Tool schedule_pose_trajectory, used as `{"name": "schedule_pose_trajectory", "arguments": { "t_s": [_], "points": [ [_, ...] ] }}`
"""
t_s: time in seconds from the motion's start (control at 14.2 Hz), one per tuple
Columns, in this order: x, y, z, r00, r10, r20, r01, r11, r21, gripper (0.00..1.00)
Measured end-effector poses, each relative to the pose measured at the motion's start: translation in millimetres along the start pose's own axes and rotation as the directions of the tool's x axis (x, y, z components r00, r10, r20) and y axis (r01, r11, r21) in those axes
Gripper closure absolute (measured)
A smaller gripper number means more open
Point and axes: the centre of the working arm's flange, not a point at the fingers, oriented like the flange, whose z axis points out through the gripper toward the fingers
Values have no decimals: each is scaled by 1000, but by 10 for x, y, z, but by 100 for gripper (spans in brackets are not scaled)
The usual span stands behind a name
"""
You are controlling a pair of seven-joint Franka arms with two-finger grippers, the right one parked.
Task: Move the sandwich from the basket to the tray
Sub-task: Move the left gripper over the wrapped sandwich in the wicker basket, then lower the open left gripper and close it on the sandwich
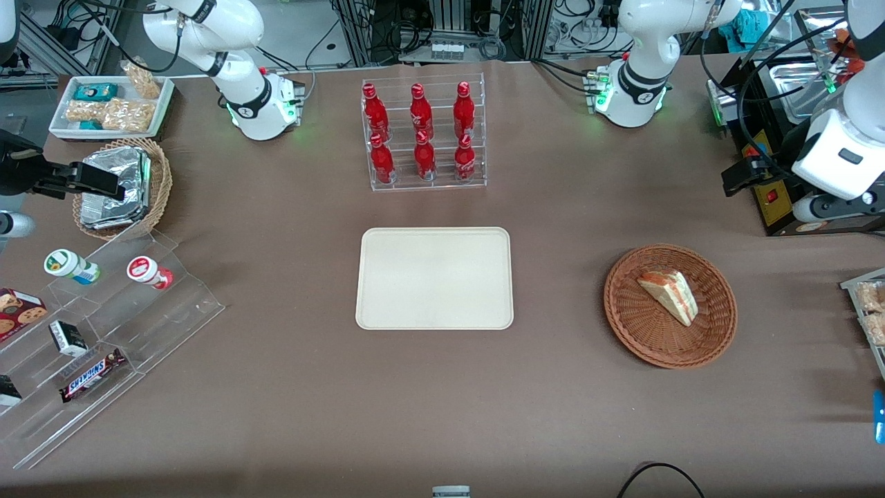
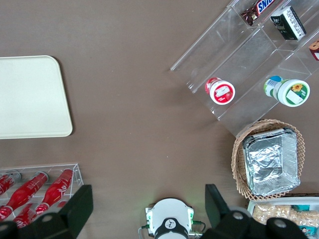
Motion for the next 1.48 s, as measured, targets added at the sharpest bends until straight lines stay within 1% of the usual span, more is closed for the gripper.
{"name": "schedule_pose_trajectory", "arguments": {
  "t_s": [0.28,0.42,0.56,0.63,0.71,0.85,1.06,1.34,1.48],
  "points": [
    [7,-26,-5,1000,-5,-1,5,1000,-1,0],
    [32,-72,36,1000,-14,9,14,1000,0,0],
    [102,-156,182,999,-30,39,30,1000,3,0],
    [159,-215,309,997,-42,64,42,999,6,0],
    [246,-309,472,995,-60,82,60,998,6,0],
    [442,-438,840,994,-86,64,86,996,-6,0],
    [620,-537,1497,993,-108,45,109,994,-19,0],
    [782,-591,2265,992,-129,-9,129,991,-48,0],
    [823,-563,2592,982,-188,-32,186,980,-66,0]
  ]
}}
